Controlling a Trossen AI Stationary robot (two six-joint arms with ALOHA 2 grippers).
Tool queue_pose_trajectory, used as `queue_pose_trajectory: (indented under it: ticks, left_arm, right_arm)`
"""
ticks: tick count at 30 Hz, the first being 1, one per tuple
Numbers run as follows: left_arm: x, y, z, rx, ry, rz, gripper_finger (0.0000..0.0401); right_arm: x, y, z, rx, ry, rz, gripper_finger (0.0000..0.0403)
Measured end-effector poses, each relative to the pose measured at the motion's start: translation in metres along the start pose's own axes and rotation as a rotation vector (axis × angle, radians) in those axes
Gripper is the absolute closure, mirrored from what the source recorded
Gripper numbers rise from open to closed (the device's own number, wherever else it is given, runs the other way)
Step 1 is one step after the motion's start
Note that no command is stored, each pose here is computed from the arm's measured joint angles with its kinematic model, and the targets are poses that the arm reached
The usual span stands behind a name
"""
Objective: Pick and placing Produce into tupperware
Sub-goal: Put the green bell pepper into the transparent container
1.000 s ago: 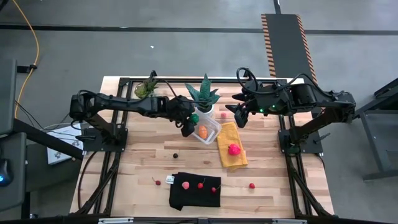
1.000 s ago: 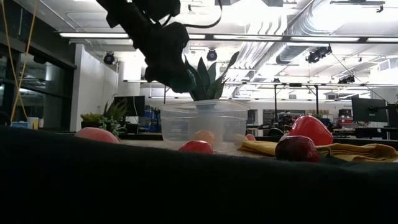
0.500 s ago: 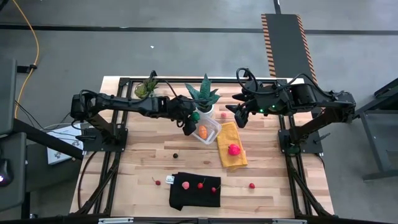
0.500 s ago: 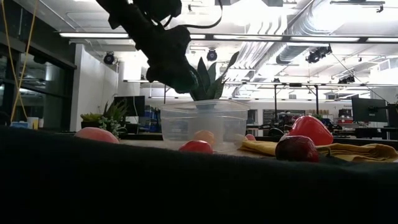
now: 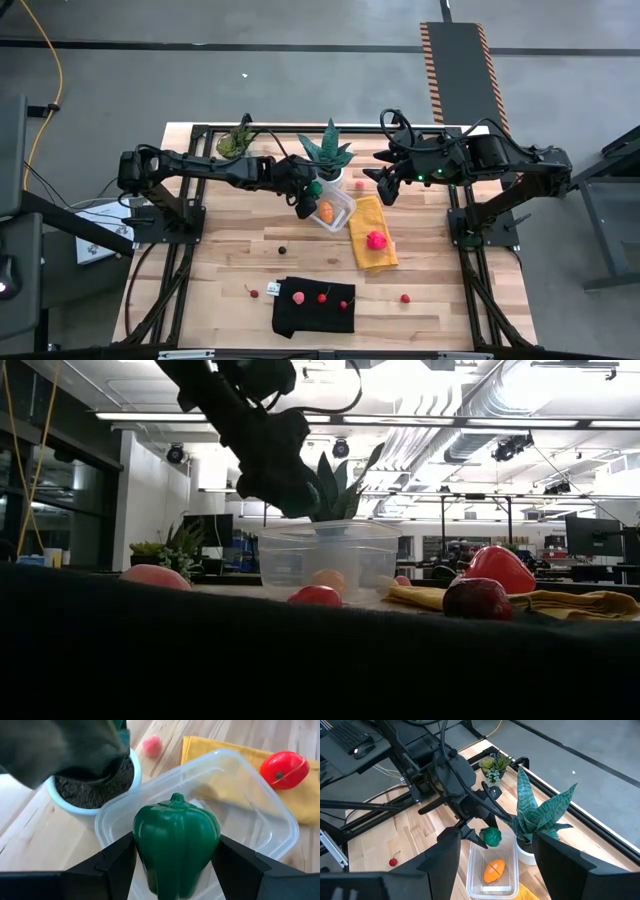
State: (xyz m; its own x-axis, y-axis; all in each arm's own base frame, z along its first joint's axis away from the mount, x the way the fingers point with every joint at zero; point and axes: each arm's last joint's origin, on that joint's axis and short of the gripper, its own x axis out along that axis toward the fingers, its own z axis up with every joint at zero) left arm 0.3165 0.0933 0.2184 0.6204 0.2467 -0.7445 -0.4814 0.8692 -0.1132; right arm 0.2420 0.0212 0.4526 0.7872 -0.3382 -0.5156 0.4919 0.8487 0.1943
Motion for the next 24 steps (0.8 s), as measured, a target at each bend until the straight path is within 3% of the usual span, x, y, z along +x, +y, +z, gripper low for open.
queue_pose_trajectory:
  ticks: [24]
  left_arm:
    - [-0.0005,-0.0002,0.0008,0.002,-0.007,-0.003,0.0173]
  right_arm:
    - [0.0,0.0,0.0,0.001,0.0,0.0,0.0164]
